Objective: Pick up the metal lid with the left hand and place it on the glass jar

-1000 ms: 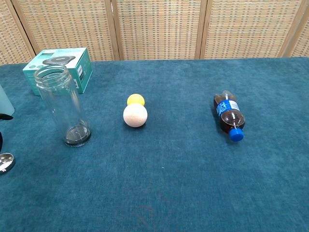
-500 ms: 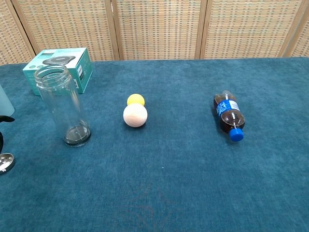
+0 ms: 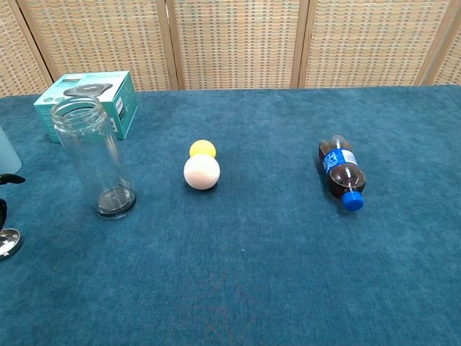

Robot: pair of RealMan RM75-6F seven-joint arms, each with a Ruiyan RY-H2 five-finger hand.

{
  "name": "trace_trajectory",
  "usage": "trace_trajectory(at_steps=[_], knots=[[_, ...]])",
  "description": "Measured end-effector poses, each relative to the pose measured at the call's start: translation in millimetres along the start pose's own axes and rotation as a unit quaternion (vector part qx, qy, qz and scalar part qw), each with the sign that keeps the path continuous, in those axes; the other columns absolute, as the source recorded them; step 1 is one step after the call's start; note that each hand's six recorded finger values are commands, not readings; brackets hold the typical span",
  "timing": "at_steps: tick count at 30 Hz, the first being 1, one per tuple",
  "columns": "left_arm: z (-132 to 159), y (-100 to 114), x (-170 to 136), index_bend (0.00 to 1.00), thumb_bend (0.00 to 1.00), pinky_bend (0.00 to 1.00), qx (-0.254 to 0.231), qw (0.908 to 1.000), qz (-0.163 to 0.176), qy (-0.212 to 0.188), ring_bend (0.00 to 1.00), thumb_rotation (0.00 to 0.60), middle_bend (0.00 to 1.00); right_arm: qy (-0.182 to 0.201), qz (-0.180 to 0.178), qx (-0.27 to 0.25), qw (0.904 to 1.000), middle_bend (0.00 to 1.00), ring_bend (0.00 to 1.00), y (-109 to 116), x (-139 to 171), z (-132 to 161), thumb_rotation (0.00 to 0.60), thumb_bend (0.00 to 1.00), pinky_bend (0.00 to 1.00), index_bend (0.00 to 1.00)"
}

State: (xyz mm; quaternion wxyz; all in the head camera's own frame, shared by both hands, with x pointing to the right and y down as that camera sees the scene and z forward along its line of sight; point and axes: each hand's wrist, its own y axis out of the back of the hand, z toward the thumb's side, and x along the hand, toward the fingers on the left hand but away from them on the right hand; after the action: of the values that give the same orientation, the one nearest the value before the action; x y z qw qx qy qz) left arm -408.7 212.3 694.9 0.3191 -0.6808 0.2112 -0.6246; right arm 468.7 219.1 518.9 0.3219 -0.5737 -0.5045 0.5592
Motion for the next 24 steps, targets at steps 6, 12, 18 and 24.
trace_trajectory(at_steps=[6, 12, 18, 24], knots=[[-1, 4, -1, 0.57, 0.44, 0.0, -0.004, 1.0, 0.006, 0.002, 0.0, 0.6, 0.0, 0.0, 0.0, -0.002, 1.0, 0.0, 0.0, 1, 0, -1, 0.6, 0.0, 0.0, 0.0], [-1, 14, -5, 0.58, 0.44, 0.0, -0.017, 0.9996, 0.022, -0.002, 0.0, 0.6, 0.0, -0.001, 0.002, -0.002, 1.0, 0.0, 0.0, 0, 0, -1, 0.6, 0.0, 0.0, 0.0], [0, 38, -12, 0.58, 0.44, 0.0, -0.031, 0.9978, 0.057, -0.011, 0.0, 0.6, 0.0, -0.002, 0.0, -0.005, 1.0, 0.0, 0.0, 2, 0, -1, 0.6, 0.0, 0.0, 0.0], [4, 91, -24, 0.6, 0.44, 0.0, -0.059, 0.9892, 0.129, -0.035, 0.0, 0.6, 0.0, -0.002, -0.003, -0.008, 1.0, 0.0, 0.0, 4, 1, -2, 0.6, 0.0, 0.0, 0.0]])
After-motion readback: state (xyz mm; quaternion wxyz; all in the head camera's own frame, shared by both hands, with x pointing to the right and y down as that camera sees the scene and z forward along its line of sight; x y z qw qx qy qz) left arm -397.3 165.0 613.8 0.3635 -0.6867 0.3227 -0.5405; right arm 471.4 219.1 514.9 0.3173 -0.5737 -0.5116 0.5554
